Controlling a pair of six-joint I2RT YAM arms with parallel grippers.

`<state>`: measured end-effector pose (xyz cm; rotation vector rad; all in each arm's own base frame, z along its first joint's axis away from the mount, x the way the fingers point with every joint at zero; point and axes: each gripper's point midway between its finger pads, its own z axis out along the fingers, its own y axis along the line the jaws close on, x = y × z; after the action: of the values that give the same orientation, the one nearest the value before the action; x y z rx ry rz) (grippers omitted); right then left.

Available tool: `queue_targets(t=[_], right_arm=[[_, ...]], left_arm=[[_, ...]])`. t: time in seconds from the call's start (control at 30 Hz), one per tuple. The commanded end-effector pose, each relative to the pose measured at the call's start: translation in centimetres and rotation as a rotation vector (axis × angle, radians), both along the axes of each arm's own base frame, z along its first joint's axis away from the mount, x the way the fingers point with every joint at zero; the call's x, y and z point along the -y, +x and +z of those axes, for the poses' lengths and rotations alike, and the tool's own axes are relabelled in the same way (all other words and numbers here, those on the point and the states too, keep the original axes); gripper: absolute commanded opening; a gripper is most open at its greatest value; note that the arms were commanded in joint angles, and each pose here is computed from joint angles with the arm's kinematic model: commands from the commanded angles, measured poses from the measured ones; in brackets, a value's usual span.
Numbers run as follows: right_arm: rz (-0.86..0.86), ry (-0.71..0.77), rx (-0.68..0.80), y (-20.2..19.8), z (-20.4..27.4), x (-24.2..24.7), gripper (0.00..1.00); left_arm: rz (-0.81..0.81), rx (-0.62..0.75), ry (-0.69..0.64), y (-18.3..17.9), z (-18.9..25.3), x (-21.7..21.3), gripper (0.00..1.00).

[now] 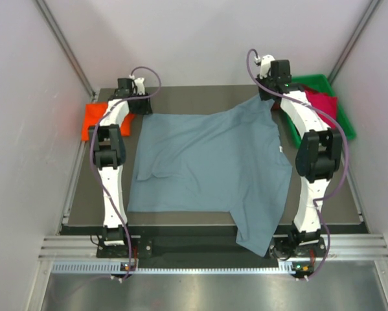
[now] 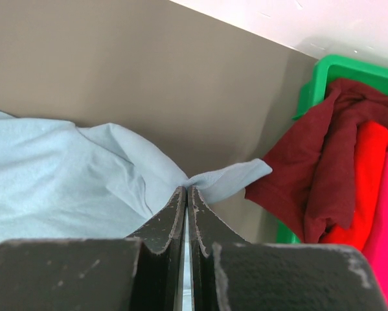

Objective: Fold and stack the t-shirts
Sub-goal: Fold the tshirt

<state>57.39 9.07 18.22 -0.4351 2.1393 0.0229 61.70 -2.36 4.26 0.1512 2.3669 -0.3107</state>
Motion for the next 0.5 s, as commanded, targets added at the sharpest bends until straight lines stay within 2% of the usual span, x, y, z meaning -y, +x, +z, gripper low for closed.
queue_targets(t=[0.0, 0.1, 0.17, 0.2, 0.23, 0.3, 0.47], right_arm=[[0.012, 0.005, 0.113, -0.2, 5.2, -0.7, 0.0], [0.015, 0.004, 0.115, -0.2, 5.2, -0.8, 0.0], [0.017, 0.002, 0.117, -0.2, 5.3, -1.0, 0.0], [0.017, 0.002, 0.12, -0.2, 5.4, -1.0, 0.0], [0.016, 0.0, 0.12, -0.2, 5.4, -1.1, 0.0], [0.016, -0.002, 0.122, -0.2, 5.5, -1.0, 0.0], [0.001, -0.026, 0.134, -0.2, 5.9, -0.6, 0.0]], left_arm=[[0.02, 0.038, -0.001, 1.1, 0.5, -0.7, 0.53], [0.025, 0.021, -0.008, 1.0, -0.1, -0.9, 0.52], [0.014, 0.013, -0.021, 0.8, -0.3, -0.8, 0.45], [0.009, 0.009, -0.027, 0.6, -0.4, -0.7, 0.39], [0.007, 0.01, -0.03, 0.6, -0.3, -0.7, 0.2], [0.017, 0.009, -0.035, 0.5, 0.1, -0.7, 0.0], [0.069, 0.041, -0.039, 0.9, 2.1, -2.3, 0.0]])
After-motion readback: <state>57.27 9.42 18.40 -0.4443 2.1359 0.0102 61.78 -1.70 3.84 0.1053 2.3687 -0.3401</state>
